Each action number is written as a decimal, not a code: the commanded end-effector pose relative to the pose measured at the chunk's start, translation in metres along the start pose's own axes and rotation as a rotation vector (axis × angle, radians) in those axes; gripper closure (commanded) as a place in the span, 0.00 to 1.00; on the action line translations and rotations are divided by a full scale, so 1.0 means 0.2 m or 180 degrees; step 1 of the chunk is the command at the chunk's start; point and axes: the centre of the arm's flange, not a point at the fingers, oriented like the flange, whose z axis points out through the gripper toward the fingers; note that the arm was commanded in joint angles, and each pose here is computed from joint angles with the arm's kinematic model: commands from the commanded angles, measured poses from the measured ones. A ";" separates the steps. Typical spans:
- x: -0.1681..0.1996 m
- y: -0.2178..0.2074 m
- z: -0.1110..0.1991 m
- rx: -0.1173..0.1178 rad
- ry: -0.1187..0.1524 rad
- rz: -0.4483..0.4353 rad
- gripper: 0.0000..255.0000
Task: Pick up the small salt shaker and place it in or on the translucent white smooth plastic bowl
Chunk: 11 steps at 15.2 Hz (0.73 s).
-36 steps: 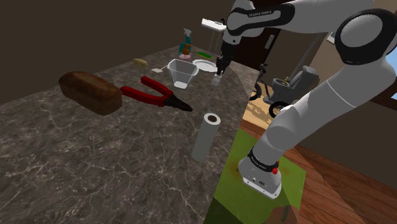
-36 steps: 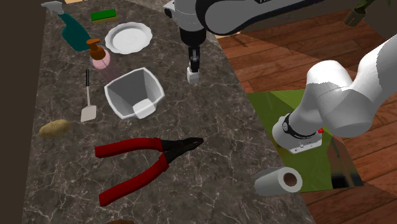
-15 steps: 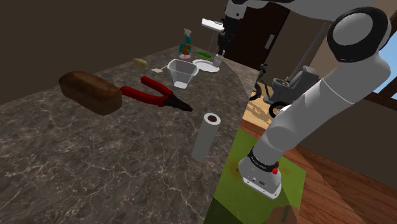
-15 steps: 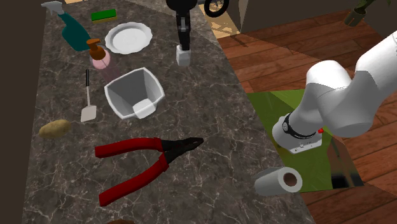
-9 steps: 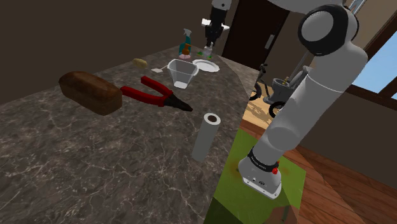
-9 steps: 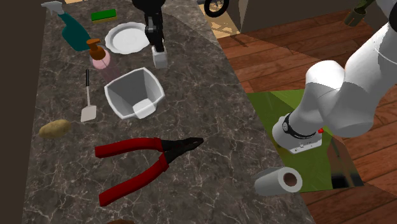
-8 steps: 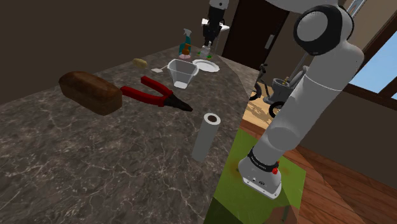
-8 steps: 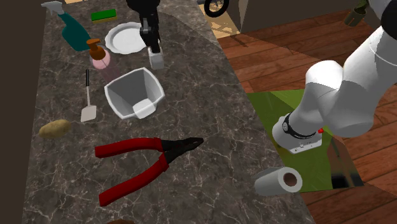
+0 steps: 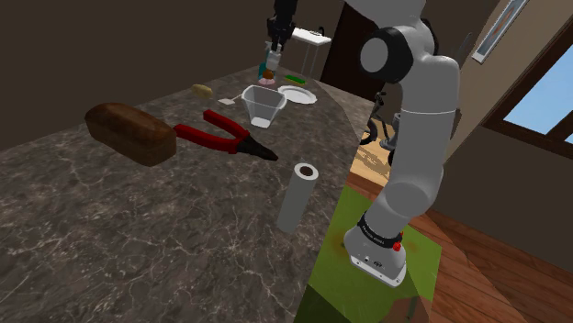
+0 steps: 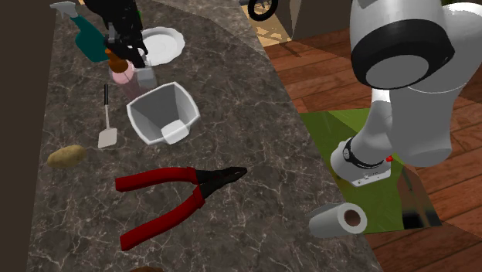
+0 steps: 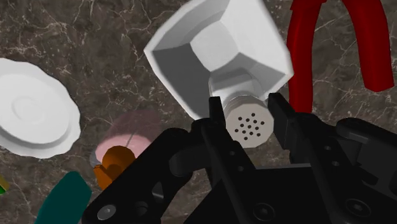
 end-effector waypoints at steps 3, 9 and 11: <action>0.05 -0.01 0.08 0.0001 -0.0002 -0.0006 1.00; 0.05 0.00 0.24 0.0001 -0.0002 -0.0006 1.00; 0.05 0.00 0.29 0.0001 -0.0002 -0.0006 1.00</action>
